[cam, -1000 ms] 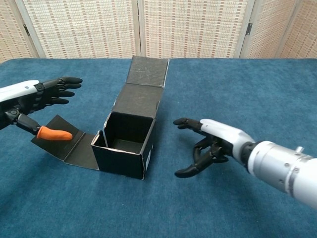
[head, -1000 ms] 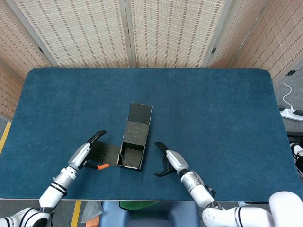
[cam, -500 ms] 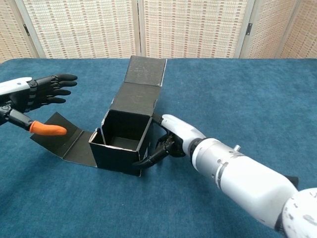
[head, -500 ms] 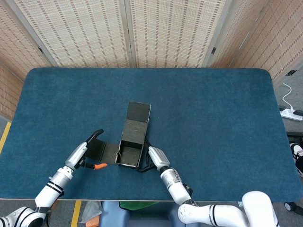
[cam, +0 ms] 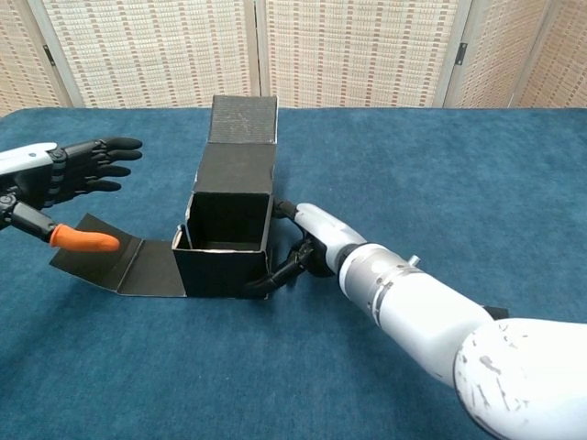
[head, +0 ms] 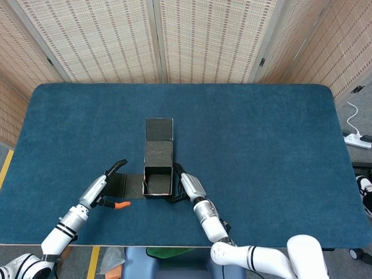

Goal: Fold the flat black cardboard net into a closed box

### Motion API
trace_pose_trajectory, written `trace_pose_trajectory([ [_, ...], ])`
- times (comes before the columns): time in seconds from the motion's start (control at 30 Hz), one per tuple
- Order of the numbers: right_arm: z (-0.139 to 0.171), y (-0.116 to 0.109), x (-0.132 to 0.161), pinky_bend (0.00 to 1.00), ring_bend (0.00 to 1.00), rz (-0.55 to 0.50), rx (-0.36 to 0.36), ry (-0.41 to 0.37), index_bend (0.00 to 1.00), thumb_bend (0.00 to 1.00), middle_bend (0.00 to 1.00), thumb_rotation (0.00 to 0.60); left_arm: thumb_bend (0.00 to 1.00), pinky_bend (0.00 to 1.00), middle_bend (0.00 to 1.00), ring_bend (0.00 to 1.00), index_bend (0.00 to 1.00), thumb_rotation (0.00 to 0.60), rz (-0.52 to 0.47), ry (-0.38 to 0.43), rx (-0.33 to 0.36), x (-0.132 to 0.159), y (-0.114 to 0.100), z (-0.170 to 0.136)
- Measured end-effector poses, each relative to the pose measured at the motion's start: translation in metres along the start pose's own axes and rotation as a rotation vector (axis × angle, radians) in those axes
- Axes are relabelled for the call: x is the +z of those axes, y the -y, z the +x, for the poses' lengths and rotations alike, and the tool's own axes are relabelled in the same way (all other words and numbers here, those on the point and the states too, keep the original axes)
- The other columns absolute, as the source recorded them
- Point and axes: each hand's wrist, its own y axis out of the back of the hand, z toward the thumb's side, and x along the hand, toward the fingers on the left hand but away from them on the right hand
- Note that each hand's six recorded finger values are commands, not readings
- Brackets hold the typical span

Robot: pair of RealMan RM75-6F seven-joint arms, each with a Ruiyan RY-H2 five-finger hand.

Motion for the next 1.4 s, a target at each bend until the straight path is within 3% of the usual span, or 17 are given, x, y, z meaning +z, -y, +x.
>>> trace_pose_trajectory([
  [0.17,-0.010,0.007,0.002,1.00,0.66,-0.022,-0.015,-0.006,0.02,0.01,0.16,0.600,0.19,0.06,0.00,0.00,0.00,0.600,0.010,0.003,0.011,-0.001,-0.003,-0.003],
  [0.2,-0.012,0.009,0.003,1.00,0.67,-0.031,-0.022,-0.009,0.06,0.02,0.21,0.600,0.19,0.08,0.00,0.00,0.00,0.600,0.012,0.006,0.016,-0.001,-0.004,-0.003],
  [0.3,-0.018,0.010,0.007,1.00,0.75,-0.052,-0.055,-0.022,0.31,0.12,0.42,0.600,0.19,0.19,0.00,0.03,0.04,0.600,0.025,0.020,0.042,0.001,-0.007,-0.006],
  [0.37,-0.023,0.009,0.011,1.00,0.78,-0.079,-0.085,-0.029,0.45,0.18,0.54,0.600,0.19,0.35,0.07,0.15,0.14,0.600,0.044,0.034,0.068,0.002,-0.011,-0.008],
  [0.43,-0.029,0.003,0.015,1.00,0.79,-0.107,-0.113,-0.038,0.54,0.24,0.60,0.600,0.19,0.60,0.31,0.45,0.37,0.600,0.071,0.053,0.101,0.004,-0.015,-0.011],
  [0.5,-0.032,-0.002,0.019,1.00,0.79,-0.139,-0.130,-0.044,0.55,0.27,0.61,0.600,0.19,0.74,0.45,0.67,0.51,0.600,0.103,0.072,0.127,0.006,-0.019,-0.013],
  [0.63,-0.035,-0.012,0.028,1.00,0.79,-0.250,-0.122,-0.053,0.56,0.29,0.62,0.600,0.19,0.85,0.53,0.83,0.57,0.600,0.136,0.124,0.113,0.014,-0.017,-0.016],
  [0.77,-0.033,-0.023,0.041,1.00,0.79,-0.373,-0.073,-0.071,0.56,0.29,0.62,0.600,0.19,0.86,0.54,0.87,0.58,0.600,0.104,0.199,0.008,0.025,-0.004,-0.019],
  [0.93,-0.020,-0.045,0.058,1.00,0.79,-0.504,0.000,-0.106,0.56,0.29,0.61,0.600,0.20,0.85,0.54,0.87,0.57,0.600,0.140,0.305,-0.222,0.038,0.026,-0.021],
  [1.03,-0.008,-0.058,0.063,1.00,0.79,-0.574,0.028,-0.128,0.56,0.29,0.61,0.600,0.21,0.85,0.52,0.87,0.53,0.600,0.178,0.300,-0.316,0.035,0.042,-0.018],
  [1.13,0.006,-0.071,0.064,1.00,0.79,-0.635,0.055,-0.141,0.56,0.29,0.61,0.600,0.21,0.86,0.46,0.86,0.46,0.600,0.183,0.269,-0.368,0.030,0.055,-0.013],
  [1.27,0.023,-0.081,0.055,1.00,0.79,-0.675,0.087,-0.137,0.56,0.29,0.61,0.600,0.23,0.85,0.41,0.85,0.42,0.600,0.178,0.235,-0.331,0.025,0.054,0.000],
  [1.4,0.037,-0.082,0.044,1.00,0.79,-0.660,0.120,-0.127,0.56,0.29,0.61,0.600,0.27,0.85,0.36,0.84,0.38,0.600,0.199,0.228,-0.217,0.025,0.038,0.011],
])
